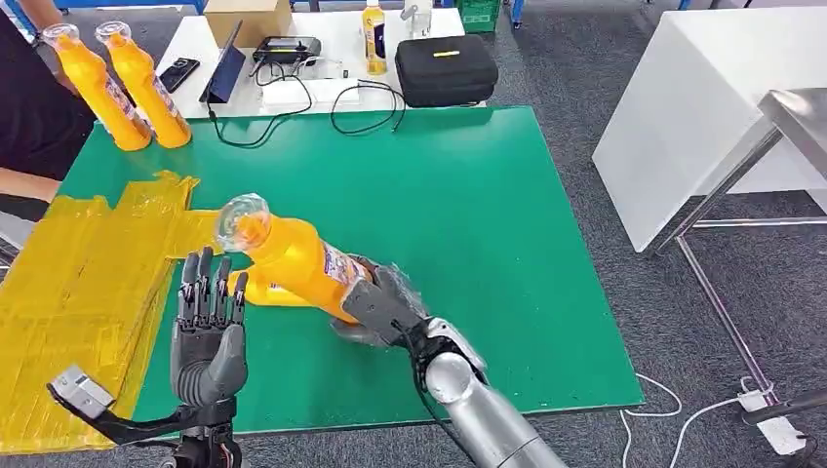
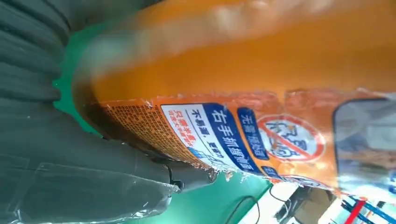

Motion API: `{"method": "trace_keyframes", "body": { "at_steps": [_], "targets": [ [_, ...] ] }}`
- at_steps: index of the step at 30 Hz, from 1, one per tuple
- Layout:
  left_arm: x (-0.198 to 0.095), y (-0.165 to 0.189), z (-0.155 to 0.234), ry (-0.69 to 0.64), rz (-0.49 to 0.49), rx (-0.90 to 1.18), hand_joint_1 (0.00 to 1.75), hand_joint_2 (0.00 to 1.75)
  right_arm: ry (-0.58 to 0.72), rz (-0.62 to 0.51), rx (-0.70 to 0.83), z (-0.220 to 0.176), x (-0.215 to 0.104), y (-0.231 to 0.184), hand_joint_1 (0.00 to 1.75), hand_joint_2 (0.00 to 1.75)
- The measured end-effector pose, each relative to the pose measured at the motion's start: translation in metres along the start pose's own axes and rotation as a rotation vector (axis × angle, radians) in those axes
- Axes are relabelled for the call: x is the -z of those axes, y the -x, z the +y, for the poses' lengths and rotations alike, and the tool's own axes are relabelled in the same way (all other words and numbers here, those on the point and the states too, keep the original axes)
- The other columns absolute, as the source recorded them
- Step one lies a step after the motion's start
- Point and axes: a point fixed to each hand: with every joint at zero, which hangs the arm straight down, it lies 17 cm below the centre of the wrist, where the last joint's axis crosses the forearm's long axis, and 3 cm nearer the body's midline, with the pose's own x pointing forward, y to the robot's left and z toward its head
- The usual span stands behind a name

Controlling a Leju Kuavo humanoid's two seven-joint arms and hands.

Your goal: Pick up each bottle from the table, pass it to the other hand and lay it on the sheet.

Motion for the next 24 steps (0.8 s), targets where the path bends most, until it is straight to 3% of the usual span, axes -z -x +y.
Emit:
{"method": "trace_keyframes", "body": {
  "at_steps": [8,17,24],
  "targets": [
    [0.004,0.004,-0.013,0.039,-0.018,0.149,0.0,1.75,-0.049,-0.007,-0.042,0.016,0.012,-0.013,1.75,1.75],
    [0.001,0.006,-0.014,0.052,-0.031,0.254,0.0,1.75,-0.2,-0.065,-0.081,0.084,0.01,-0.047,1.75,1.75],
    [-0.009,-0.002,0.01,-0.002,-0.042,0.276,0.0,1.75,-0.312,-0.1,-0.107,0.132,-0.006,-0.059,1.75,1.75]
  ]
}}
